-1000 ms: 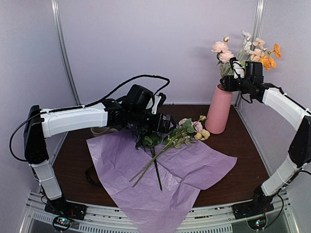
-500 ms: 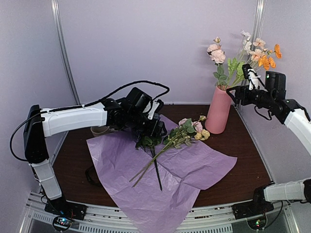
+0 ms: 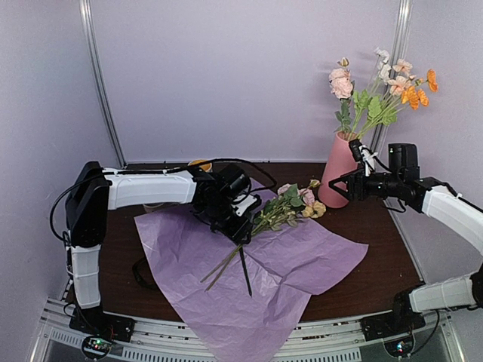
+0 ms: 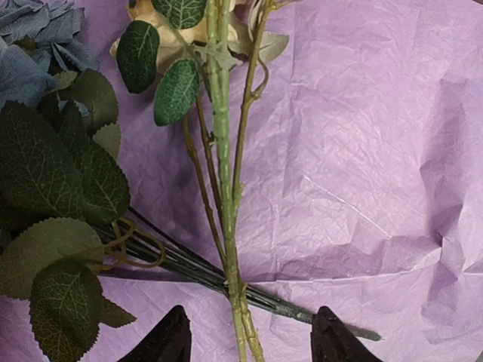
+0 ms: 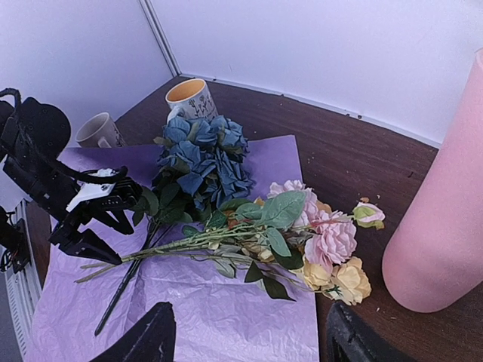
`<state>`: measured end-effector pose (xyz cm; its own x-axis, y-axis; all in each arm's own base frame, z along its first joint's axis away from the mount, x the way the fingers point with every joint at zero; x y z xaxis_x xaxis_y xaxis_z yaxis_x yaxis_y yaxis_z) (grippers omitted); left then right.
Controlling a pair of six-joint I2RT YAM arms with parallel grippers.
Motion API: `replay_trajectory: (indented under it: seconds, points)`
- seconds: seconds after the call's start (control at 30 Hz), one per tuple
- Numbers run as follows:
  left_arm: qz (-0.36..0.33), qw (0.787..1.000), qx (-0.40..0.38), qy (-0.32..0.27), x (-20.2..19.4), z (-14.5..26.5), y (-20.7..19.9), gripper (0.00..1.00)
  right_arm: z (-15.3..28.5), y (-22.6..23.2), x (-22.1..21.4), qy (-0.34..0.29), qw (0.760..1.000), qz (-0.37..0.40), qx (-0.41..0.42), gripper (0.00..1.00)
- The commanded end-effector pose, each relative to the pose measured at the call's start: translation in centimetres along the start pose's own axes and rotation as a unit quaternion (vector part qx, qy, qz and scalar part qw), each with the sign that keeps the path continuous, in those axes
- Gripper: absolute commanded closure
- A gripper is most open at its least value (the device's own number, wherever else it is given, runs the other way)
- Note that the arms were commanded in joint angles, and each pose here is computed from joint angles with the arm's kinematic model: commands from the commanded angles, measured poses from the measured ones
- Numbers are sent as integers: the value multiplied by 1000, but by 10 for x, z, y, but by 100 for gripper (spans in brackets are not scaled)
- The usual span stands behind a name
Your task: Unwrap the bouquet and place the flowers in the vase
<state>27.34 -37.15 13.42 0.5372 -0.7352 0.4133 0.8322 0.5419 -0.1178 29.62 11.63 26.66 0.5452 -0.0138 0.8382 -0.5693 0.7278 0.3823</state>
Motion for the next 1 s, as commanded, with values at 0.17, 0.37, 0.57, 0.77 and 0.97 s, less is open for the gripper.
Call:
replay_trajectory:
  seconds: [0.17, 0.37, 0.57, 0.77, 0.97]
  points:
    - [-18, 1000, 16, 1, 12, -2, 6, 51, 1, 7, 6, -26, 999, 28, 20, 33]
    - [-15, 999, 43, -1, 27, -9, 14, 57, 1, 6, 3, -26, 999, 34, 16, 33]
    - [-8, 999, 50, 15, 32, -21, 17, 59, 2, 6, 3, -29, 999, 37, 17, 34]
    - [-5, 998, 52, 23, 29, -27, 19, 67, 2, 5, 2, -29, 999, 37, 13, 34]
    - [-8, 998, 50, 33, 24, -35, 19, 71, 1, 4, 2, -28, 999, 36, 13, 35]
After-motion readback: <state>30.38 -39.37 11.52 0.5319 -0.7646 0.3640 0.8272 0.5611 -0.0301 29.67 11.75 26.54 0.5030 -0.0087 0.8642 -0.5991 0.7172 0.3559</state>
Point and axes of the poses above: each gripper's point midway between its finger pads, its own z axis back along the fingers, its own y axis along the line the jaws close on, x = y × z, the point moved 6 cm from there along z, back along the fingers, and after that the axes turned 10 degrees about -z, right-handed, at the moved point
